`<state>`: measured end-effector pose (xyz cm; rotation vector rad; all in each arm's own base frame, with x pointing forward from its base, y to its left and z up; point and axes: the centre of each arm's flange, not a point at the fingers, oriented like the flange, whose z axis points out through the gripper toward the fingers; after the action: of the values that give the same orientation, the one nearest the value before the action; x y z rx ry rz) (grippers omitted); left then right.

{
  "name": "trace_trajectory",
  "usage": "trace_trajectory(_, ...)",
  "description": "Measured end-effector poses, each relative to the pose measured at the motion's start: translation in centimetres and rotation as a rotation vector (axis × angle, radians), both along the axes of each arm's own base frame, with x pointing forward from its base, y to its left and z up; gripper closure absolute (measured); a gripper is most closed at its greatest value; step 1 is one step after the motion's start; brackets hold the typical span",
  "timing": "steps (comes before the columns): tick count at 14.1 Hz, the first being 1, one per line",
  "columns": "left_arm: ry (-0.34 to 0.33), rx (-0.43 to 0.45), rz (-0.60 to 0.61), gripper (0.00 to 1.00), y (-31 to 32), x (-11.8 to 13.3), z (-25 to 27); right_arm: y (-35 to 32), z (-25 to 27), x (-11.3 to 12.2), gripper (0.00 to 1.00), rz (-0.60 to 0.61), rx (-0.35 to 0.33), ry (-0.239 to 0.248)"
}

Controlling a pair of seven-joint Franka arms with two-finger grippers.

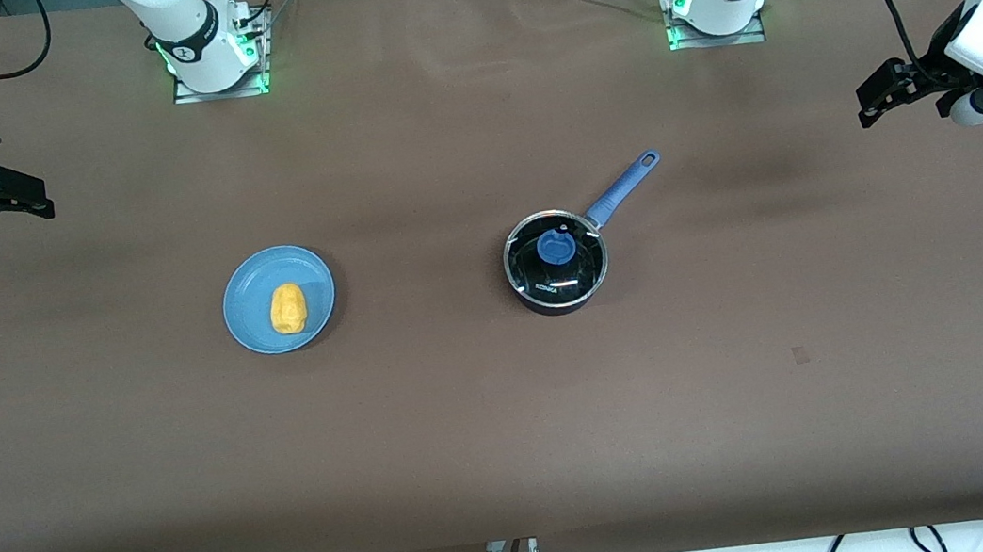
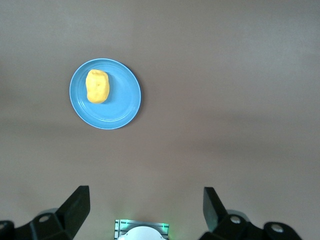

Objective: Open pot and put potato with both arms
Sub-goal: 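Move the right gripper toward the plate while the left gripper approaches the pot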

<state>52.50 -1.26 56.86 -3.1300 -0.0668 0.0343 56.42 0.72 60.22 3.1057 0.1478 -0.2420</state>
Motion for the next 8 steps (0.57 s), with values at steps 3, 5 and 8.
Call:
trace_trajectory(3,0.0,0.0,-0.001,0.0,-0.01,0.01,0.0,0.0,0.0,0.01,0.0,0.0,0.0,-0.001)
trace_trajectory(5,0.003,0.0,-0.002,0.0,-0.06,0.08,-0.15,0.0,0.0,0.01,0.0,0.0,0.001,-0.001)
trace_trajectory(8,0.009,-0.001,-0.004,0.0,-0.11,0.21,-0.46,0.01,0.0,0.01,0.0,0.0,0.002,-0.001)
